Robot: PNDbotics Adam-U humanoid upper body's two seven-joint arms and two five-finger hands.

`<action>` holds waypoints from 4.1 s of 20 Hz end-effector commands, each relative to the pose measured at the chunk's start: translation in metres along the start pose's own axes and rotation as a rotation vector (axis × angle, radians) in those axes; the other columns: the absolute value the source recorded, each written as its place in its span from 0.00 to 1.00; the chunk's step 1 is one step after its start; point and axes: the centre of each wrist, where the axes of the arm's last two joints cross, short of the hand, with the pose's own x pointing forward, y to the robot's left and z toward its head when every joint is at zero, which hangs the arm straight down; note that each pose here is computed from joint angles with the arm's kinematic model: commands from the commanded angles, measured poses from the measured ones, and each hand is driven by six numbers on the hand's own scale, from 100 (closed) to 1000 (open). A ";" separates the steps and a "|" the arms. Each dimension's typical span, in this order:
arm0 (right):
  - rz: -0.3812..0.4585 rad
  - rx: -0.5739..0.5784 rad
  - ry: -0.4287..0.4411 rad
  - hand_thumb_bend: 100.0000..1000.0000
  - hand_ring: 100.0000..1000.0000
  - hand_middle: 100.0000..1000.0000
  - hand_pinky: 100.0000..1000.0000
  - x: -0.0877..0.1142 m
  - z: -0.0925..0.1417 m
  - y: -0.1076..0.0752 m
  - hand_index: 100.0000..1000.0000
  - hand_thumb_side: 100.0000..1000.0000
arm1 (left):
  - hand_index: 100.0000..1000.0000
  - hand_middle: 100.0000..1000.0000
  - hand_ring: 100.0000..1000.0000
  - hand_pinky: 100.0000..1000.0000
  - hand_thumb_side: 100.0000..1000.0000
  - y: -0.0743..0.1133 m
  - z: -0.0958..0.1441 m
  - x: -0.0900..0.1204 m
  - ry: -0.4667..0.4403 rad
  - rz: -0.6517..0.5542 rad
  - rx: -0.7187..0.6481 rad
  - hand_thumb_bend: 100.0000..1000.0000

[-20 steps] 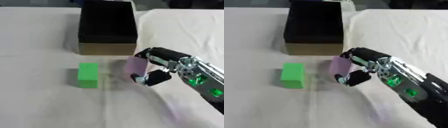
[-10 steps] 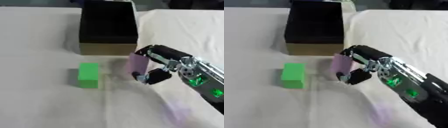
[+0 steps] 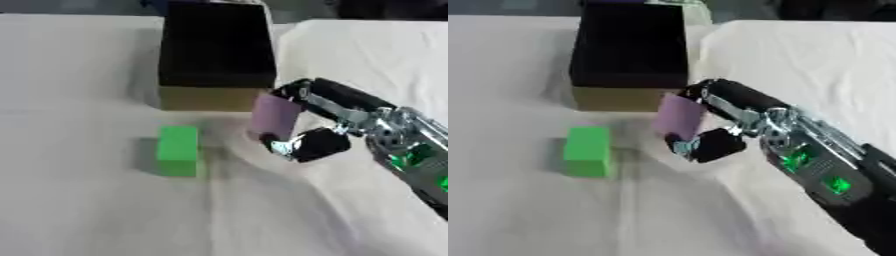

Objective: Pick up objects on the table and place them in the box.

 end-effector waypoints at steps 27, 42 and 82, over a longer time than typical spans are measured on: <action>-0.071 -0.241 0.088 0.00 0.58 0.46 0.73 0.006 -0.106 -0.091 0.72 0.43 | 0.79 0.65 0.74 0.65 1.00 0.001 -0.017 0.012 -0.082 0.032 -0.015 0.24; 0.031 -0.170 0.185 0.02 0.70 0.58 0.78 -0.031 -0.144 -0.051 0.80 0.53 | 0.79 0.65 0.74 0.65 1.00 0.000 -0.018 0.013 -0.087 0.045 -0.009 0.23; 0.297 -0.447 -0.015 0.09 0.81 0.73 0.85 0.024 0.008 -0.102 0.88 0.87 | 0.80 0.66 0.75 0.67 1.00 -0.002 -0.024 0.018 -0.126 -0.014 -0.154 0.22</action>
